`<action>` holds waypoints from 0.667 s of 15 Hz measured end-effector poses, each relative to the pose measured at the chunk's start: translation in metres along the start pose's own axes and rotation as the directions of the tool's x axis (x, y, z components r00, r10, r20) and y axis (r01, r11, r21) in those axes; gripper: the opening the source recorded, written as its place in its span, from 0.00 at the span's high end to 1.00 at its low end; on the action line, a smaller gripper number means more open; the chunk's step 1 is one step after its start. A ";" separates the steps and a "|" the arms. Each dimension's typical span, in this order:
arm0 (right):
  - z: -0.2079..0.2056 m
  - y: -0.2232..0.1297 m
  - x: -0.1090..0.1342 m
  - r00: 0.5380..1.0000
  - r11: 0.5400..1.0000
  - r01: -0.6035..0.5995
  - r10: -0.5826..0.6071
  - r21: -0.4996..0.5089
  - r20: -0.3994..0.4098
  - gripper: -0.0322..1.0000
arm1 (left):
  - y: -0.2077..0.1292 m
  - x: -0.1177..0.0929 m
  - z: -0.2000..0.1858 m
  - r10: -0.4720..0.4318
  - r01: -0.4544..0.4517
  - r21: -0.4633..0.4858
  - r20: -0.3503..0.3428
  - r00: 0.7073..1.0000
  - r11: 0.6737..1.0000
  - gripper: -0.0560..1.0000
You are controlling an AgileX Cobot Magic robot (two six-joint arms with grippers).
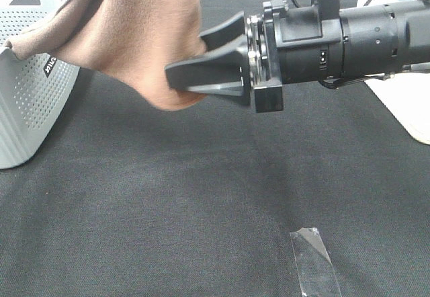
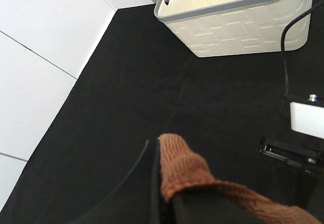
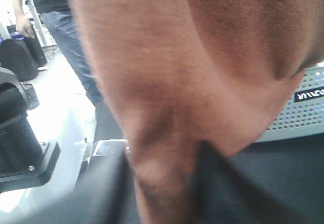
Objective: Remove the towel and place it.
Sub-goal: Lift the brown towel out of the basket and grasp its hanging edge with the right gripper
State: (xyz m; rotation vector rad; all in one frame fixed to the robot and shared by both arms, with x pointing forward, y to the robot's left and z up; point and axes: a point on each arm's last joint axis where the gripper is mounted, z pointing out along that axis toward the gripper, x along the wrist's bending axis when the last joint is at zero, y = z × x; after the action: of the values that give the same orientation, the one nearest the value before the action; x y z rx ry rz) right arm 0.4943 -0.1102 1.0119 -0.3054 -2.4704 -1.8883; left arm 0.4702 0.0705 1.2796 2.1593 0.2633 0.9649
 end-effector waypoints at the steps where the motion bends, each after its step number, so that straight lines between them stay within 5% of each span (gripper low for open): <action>1: 0.000 0.000 0.000 1.000 1.000 -0.005 0.005 0.002 0.004 0.75 | 0.000 0.000 0.000 -0.004 0.004 -0.003 0.005 1.000 1.000 0.95; 4: 0.000 -0.001 -0.001 0.998 0.998 -0.059 0.059 0.016 0.008 0.96 | -0.001 -0.003 0.000 -0.012 0.012 0.016 0.028 1.000 1.000 0.95; 7: 0.000 -0.003 0.001 0.996 0.995 -0.092 0.092 0.036 -0.008 0.96 | -0.008 -0.006 -0.001 -0.015 0.008 0.090 0.068 0.998 0.996 0.95; 10: -0.002 -0.001 -0.002 0.945 0.945 -0.324 0.322 0.034 0.065 0.96 | -0.013 -0.009 -0.001 -0.036 0.022 0.145 0.093 0.995 0.989 0.95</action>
State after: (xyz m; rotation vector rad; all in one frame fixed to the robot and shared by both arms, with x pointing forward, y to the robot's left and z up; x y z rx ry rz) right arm 0.4960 -0.1130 1.0112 -0.7252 -2.3153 -1.7098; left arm 0.4645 0.0763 1.2661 2.3189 0.3262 0.8462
